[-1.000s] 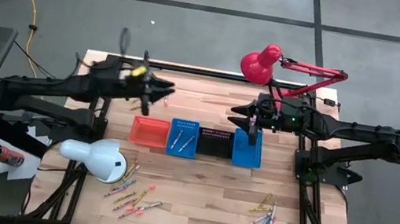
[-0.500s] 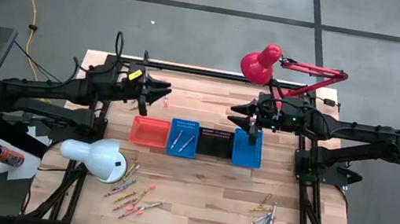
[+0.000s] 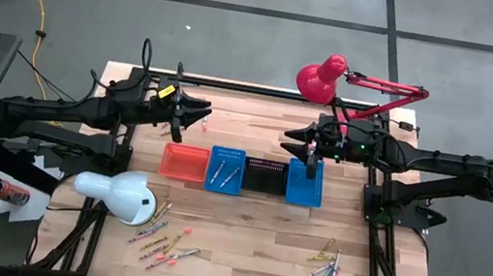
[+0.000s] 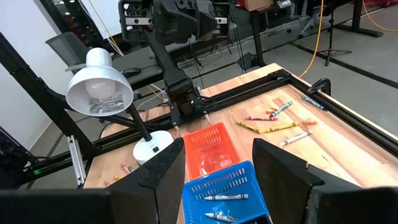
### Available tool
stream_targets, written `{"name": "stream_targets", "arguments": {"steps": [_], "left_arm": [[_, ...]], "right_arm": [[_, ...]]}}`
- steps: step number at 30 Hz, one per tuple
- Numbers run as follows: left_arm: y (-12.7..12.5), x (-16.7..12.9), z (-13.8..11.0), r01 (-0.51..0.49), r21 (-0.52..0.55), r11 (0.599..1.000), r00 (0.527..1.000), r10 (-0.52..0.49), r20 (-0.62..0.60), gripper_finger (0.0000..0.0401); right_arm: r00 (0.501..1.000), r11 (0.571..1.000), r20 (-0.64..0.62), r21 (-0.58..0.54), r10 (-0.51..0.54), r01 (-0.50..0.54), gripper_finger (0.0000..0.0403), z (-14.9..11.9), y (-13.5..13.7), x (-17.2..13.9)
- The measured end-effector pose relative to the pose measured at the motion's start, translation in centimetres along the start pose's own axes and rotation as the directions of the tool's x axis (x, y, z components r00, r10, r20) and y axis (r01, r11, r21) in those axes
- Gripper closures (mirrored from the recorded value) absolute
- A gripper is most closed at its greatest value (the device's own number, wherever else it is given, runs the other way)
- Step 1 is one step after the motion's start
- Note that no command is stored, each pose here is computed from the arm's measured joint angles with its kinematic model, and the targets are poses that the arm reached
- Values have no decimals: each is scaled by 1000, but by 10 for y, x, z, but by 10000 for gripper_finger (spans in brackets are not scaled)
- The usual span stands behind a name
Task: Sort crayons
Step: Put the white crayon into the left blue bin
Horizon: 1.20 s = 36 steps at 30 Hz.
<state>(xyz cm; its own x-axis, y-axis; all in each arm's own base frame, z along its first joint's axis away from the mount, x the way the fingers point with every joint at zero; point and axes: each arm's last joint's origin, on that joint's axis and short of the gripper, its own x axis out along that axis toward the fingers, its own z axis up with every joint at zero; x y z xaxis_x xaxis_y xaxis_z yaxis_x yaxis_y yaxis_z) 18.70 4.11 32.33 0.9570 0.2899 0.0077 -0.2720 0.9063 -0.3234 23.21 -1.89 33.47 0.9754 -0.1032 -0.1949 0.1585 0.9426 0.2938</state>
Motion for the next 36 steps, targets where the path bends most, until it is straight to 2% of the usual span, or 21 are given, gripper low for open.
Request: {"name": "stream_targets", "arguments": {"steps": [5, 9, 12, 14, 17, 19, 22, 24, 26, 28, 31, 33, 36], "left_arm": [[9, 14, -4, -115, -40, 993, 993, 116, 15, 288], [34, 36, -4, -243, -78, 967, 969, 239, -65, 288], [54, 51, -9, -319, -90, 944, 936, 298, -189, 288], [61, 58, -10, -283, -120, 952, 936, 247, -250, 288], [55, 60, -4, -97, -205, 974, 964, 40, -263, 288], [45, 56, 1, -5, -218, 976, 968, -50, -245, 288], [30, 46, 5, 40, -191, 981, 968, -86, -237, 288], [21, 38, 8, 50, -164, 985, 970, -87, -228, 288], [15, 30, 9, 19, -149, 989, 972, -53, -229, 288], [11, 24, 10, -18, -137, 990, 976, -13, -216, 288], [6, 18, 14, -45, -126, 991, 983, 21, -184, 288], [6, 16, 15, -56, -123, 991, 985, 35, -171, 288], [6, 16, 16, -62, -127, 990, 986, 41, -162, 288]], "right_arm": [[1000, 1000, -3, -1, -1, 1, 222, 0, 0, 0], [1000, 1000, -4, 3, -2, 2, 222, 0, 0, 0], [1000, 1000, -4, 6, -2, 2, 222, 0, 0, 0], [1000, 1000, -4, 6, -2, 2, 222, 0, 0, 0], [1000, 1000, -4, 6, -2, 2, 222, 0, 0, 0], [1000, 1000, -4, 5, -2, 2, 222, 0, 0, 0], [1000, 1000, -15, 10, 0, 0, 222, -1, 0, 0], [998, 998, -59, 62, 32, -28, 222, -4, 0, -2], [987, 988, -143, 146, 79, -58, 222, -10, 0, -5], [955, 966, -271, 256, 118, -46, 222, -22, 1, -9], [871, 911, -470, 406, 141, 72, 222, -43, 9, -15], [777, 868, -612, 456, 147, 196, 222, -61, 19, -21], [611, 791, -780, 455, 132, 410, 222, -87, 40, -36]]}}
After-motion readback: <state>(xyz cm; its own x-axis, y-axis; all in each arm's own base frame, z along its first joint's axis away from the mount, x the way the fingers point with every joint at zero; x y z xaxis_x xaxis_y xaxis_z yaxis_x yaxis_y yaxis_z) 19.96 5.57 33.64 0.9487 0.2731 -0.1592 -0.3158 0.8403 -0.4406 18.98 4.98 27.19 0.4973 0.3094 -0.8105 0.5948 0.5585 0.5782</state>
